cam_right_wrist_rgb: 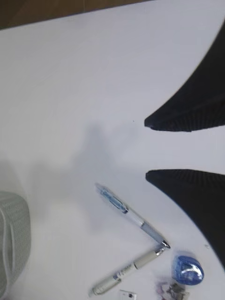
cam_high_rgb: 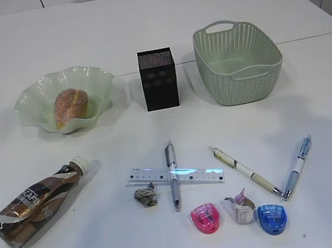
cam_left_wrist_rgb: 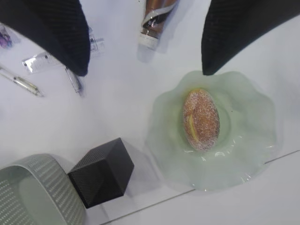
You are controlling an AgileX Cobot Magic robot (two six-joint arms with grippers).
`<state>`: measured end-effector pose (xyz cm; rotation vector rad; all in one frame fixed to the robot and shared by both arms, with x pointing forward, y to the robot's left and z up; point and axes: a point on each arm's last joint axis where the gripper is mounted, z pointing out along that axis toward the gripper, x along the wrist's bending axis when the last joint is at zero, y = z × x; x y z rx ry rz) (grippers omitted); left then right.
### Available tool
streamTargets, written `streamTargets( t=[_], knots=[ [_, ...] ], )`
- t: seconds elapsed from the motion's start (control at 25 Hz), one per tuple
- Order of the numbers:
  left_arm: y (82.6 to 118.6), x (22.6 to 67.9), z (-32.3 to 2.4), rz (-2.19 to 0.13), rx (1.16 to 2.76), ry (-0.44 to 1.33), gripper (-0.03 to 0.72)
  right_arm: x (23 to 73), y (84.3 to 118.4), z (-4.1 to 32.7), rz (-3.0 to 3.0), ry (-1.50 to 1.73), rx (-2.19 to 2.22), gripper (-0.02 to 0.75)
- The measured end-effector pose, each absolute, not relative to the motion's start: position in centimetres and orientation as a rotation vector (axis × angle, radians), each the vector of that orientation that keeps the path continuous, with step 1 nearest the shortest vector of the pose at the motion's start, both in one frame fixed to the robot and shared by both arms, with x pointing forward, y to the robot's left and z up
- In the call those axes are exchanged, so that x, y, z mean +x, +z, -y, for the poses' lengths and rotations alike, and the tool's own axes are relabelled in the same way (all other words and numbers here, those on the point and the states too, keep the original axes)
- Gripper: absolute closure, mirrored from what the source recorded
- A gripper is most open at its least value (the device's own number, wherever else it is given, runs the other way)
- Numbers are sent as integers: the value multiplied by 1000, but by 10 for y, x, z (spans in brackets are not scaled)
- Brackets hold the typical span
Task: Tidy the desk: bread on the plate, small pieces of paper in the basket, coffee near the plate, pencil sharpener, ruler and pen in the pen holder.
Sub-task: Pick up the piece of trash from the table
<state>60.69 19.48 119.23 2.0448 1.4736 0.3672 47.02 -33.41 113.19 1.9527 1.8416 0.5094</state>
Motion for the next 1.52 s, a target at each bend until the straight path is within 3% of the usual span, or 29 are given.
streamTargets(
  t=[0.56, 1.04, 1.52],
  knots=[
    [1150, 517, -207, -1541, 2212, 196, 168, 472, 1119, 277, -2300, 542, 1735, 498],
    [1162, 426, -230, -1482, 2146, 237, 179, 487, 1081, 213, -2665, 450, 1541, 498],
    [1111, 356, -242, -1494, 2127, 91, 190, 499, 1037, 172, -2867, 207, 1335, 498]
  ],
)
